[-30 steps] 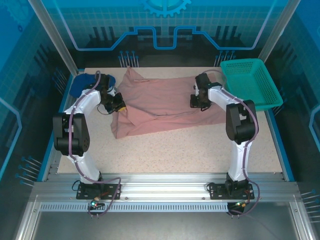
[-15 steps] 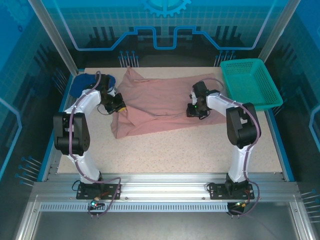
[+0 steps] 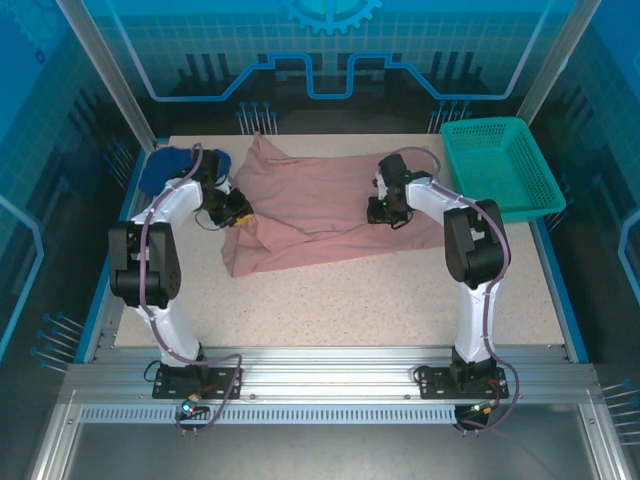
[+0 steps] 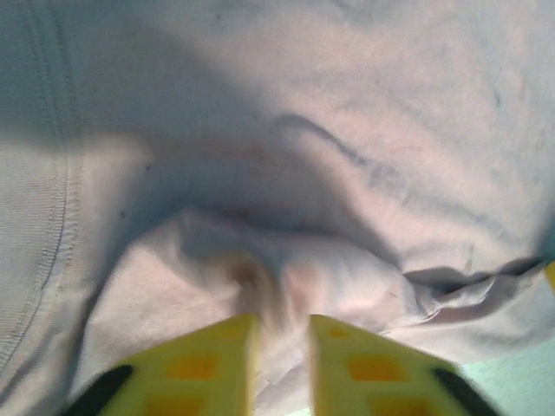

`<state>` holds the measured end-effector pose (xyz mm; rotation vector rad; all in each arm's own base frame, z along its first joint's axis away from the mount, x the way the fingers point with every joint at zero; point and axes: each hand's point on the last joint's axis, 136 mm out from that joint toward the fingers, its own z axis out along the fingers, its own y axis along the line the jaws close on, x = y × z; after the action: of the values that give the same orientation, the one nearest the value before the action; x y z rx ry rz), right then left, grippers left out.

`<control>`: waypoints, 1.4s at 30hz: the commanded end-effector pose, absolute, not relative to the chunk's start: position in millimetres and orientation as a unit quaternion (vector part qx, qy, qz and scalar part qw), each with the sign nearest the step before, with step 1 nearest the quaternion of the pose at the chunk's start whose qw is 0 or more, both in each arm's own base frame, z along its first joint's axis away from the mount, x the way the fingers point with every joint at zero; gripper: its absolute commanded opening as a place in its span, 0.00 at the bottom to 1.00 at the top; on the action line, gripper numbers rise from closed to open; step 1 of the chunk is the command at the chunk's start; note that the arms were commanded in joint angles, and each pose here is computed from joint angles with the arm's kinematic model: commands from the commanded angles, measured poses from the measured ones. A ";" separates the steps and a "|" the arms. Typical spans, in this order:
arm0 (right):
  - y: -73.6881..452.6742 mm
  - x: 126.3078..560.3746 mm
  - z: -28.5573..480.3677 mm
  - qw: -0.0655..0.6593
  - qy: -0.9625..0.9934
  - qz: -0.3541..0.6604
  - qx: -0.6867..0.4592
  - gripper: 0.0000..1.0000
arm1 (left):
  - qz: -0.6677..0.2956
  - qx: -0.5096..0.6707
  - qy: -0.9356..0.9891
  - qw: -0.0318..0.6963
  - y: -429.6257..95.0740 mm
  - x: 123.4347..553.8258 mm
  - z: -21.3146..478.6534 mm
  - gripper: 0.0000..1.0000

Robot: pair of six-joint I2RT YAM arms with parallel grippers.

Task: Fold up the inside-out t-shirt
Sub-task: Smooth out the T-shirt at the center of the table.

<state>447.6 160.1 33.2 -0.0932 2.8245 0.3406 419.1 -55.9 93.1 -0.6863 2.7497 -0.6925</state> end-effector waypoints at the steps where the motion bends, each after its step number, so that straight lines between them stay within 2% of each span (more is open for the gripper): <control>1: 148.6 442.7 36.5 0.148 0.983 0.111 -0.022 0.26 | -0.231 -0.251 0.930 0.135 -41.6 424.8 95.1 0.36; 4: 145.7 433.9 46.7 0.157 0.981 0.116 -0.021 0.26 | -0.220 -0.260 0.927 0.159 -33.6 422.1 108.4 0.49; 9: 142.0 417.8 64.0 0.177 0.976 0.124 -0.016 0.29 | -0.240 -0.270 0.916 0.176 -58.2 398.7 122.2 0.57; 13: 140.2 411.1 67.7 0.182 0.975 0.127 -0.014 0.30 | -0.245 -0.258 0.921 0.160 -90.1 384.2 103.8 0.59; 22: 139.1 405.7 68.0 0.181 0.975 0.131 -0.017 0.32 | -0.207 -0.238 0.940 0.127 -107.3 381.6 60.0 0.59; 34: 133.8 403.9 63.9 0.178 0.975 0.129 -0.011 0.32 | -0.205 -0.223 0.949 0.090 -125.8 379.4 31.3 0.53; 36: 132.4 404.0 63.8 0.179 0.975 0.128 -0.009 0.33 | -0.206 -0.225 0.949 0.086 -126.6 379.2 27.9 0.49; 42: 130.3 403.6 62.9 0.177 0.976 0.127 -0.007 0.32 | -0.210 -0.220 0.948 0.090 -129.6 385.1 29.7 0.30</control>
<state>404.1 135.1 53.7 -0.0478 2.7830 0.3482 376.2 -122.4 25.4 -0.6686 2.8342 -0.6010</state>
